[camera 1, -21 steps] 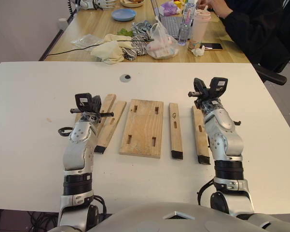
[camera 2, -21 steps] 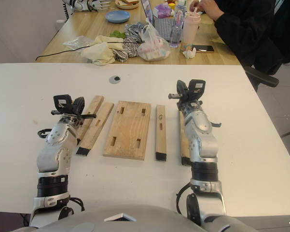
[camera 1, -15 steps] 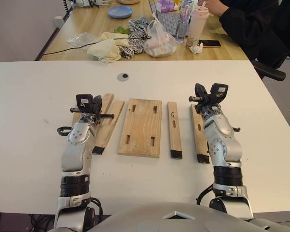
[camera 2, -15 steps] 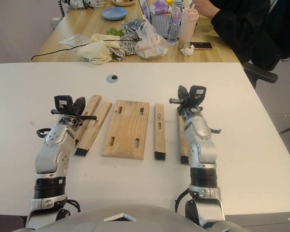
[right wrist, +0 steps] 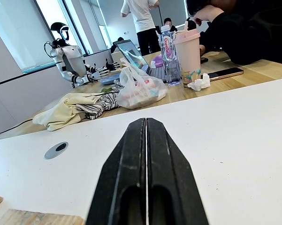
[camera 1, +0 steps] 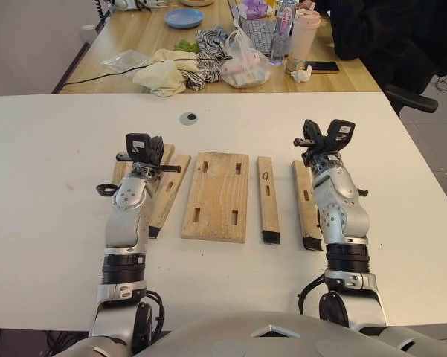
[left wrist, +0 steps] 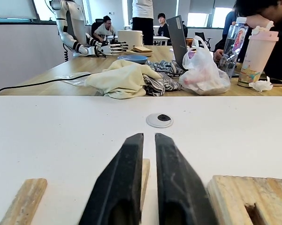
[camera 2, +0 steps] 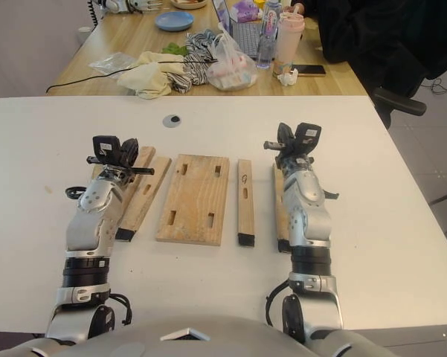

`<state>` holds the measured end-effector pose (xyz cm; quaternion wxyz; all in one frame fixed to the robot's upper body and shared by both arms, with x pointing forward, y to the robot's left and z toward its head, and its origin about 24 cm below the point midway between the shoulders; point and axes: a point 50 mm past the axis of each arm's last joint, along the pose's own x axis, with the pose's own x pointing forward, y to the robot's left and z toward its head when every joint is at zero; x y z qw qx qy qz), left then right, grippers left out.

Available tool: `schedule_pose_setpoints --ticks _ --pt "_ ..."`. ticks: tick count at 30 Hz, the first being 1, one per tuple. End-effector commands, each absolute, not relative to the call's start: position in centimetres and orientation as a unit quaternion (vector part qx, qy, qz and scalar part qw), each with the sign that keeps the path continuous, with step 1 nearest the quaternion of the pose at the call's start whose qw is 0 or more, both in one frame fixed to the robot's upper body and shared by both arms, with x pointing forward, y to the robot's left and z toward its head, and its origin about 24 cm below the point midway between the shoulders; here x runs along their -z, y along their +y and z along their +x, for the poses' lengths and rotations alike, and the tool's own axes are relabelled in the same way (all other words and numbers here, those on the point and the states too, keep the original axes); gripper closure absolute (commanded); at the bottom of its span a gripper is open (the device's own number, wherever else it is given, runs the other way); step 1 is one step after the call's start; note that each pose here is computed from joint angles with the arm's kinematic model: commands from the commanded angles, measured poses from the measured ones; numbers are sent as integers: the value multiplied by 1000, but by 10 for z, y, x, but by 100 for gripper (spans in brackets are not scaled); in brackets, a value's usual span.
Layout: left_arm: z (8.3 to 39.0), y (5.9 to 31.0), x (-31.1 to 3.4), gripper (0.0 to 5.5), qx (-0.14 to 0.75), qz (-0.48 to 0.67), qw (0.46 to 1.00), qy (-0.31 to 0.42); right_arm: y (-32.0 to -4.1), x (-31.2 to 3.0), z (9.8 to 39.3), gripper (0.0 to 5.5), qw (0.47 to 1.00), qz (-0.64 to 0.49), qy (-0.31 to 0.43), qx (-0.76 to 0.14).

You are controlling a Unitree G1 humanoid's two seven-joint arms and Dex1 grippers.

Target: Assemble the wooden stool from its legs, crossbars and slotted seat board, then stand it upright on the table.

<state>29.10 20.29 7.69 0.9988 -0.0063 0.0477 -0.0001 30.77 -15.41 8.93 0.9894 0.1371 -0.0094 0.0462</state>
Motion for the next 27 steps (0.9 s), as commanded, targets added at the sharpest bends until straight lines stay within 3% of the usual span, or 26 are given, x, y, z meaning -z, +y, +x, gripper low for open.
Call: schedule_pose_setpoints --ticks 1,7,12,17,20,24,27 --pt "291 248 -86 452 -31 15 995 92 -164 -92 309 550 992 116 -7 -44" --pt "276 294 -72 371 -48 32 975 213 -166 -91 309 550 993 111 -4 -43" --pt "260 305 -37 304 -67 5 955 289 -167 -91 311 550 993 109 -4 -44" --pt "239 303 -6 304 -58 -11 926 373 -169 -91 310 550 993 106 -4 -45" --pt "230 300 4 338 -58 -35 915 397 -169 -90 310 550 993 105 -2 -45" --pt "225 302 7 416 -66 -37 915 396 -169 -89 308 550 993 107 0 -43" --pt "229 307 -1 426 -79 -12 931 357 -167 -90 308 550 992 118 3 -52"
